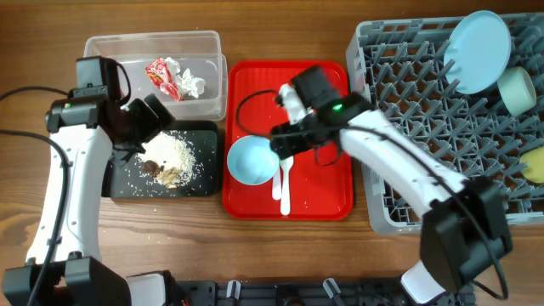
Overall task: Sort waste into correct bins and load items into the dishwasher rack
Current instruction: 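Reach the right gripper to the blue bowl and grasp its rim, then carry the blue bowl with the right gripper and place it in the rack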
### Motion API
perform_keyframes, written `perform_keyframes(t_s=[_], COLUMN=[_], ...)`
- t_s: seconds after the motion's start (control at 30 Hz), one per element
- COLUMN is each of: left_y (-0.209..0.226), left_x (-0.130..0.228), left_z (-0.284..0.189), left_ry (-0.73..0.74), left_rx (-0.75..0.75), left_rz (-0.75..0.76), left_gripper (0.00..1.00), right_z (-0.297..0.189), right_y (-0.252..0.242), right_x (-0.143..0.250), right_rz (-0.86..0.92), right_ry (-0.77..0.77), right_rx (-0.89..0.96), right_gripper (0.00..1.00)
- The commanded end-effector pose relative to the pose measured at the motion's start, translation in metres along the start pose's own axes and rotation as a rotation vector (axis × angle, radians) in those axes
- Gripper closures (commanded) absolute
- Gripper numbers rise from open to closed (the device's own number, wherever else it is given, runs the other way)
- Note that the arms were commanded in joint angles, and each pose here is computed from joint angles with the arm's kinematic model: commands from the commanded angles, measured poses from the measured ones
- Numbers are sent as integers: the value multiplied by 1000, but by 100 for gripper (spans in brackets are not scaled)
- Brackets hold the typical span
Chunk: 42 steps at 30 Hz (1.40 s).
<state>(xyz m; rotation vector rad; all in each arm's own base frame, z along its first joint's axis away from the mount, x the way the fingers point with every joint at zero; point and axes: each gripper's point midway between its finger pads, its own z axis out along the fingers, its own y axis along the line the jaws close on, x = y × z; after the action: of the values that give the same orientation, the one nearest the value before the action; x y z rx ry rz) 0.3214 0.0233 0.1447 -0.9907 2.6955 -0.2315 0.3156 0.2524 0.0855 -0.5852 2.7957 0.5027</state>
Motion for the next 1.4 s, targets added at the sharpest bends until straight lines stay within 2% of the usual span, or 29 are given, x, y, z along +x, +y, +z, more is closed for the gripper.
perform_keyframes(t_s=[0.0, 0.07, 0.13, 0.2, 0.23, 0.37, 0.5, 0.6, 0.67, 0.7, 0.83, 0.9, 1.03, 1.1, 1.2, 1.23, 1.37], left_y=[-1, -1, -1, -1, -1, -1, -1, -1, -1, -1, -1, -1, -1, -1, -1, -1, -2], left_x=[0, 1, 1, 1, 1, 1, 1, 1, 1, 1, 1, 1, 1, 1, 0, 0, -2], left_z=[-4, -4, -4, -4, -4, -4, -4, -4, -4, -4, -4, -4, -4, -4, -4, -4, -4], left_ry=[9, 11, 11, 11, 11, 11, 11, 11, 11, 11, 11, 11, 11, 11, 9, 7, 1], left_rx=[19, 18, 18, 18, 17, 18, 18, 18, 18, 18, 18, 18, 18, 18, 19, 20, 24], left_rz=[-26, -26, -26, -26, -26, -26, -26, -26, -26, -26, -26, -26, -26, -26, -26, -25, -25], left_gripper=[0, 0, 0, 0, 0, 0, 0, 0, 0, 0, 0, 0, 0, 0, 0, 0, 0], right_z=[29, 38, 47, 51, 52, 54, 59, 63, 63, 62, 34, 1, -81, -129, -196, -230, -290], right_y=[-15, -13, -13, -14, -14, -12, -11, -12, -10, -9, -16, -30, -88, -135, -212, -249, -298], right_x=[11, 12, 11, 12, 12, 13, 24, 26, 19, 14, -29, -57, -100, -110, -103, -90, -61], right_rz=[129, 150, 176, 196, 198, 223, 231, 234, 229, 227, 196, 205, 209, 191, 174, 194, 297], right_ry=[25, 29, 28, 35, 37, 41, 90, 103, 79, 62, -45, -132, -326, -429, -477, -455, -401], right_rx=[142, 140, 136, 140, 141, 124, 117, 118, 109, 104, 93, 103, 257, 438, 811, 1026, 1389], right_gripper=[38, 46, 47, 55, 62, 73, 74, 82, 94, 96, 96, 96, 96, 96, 96, 96, 96])
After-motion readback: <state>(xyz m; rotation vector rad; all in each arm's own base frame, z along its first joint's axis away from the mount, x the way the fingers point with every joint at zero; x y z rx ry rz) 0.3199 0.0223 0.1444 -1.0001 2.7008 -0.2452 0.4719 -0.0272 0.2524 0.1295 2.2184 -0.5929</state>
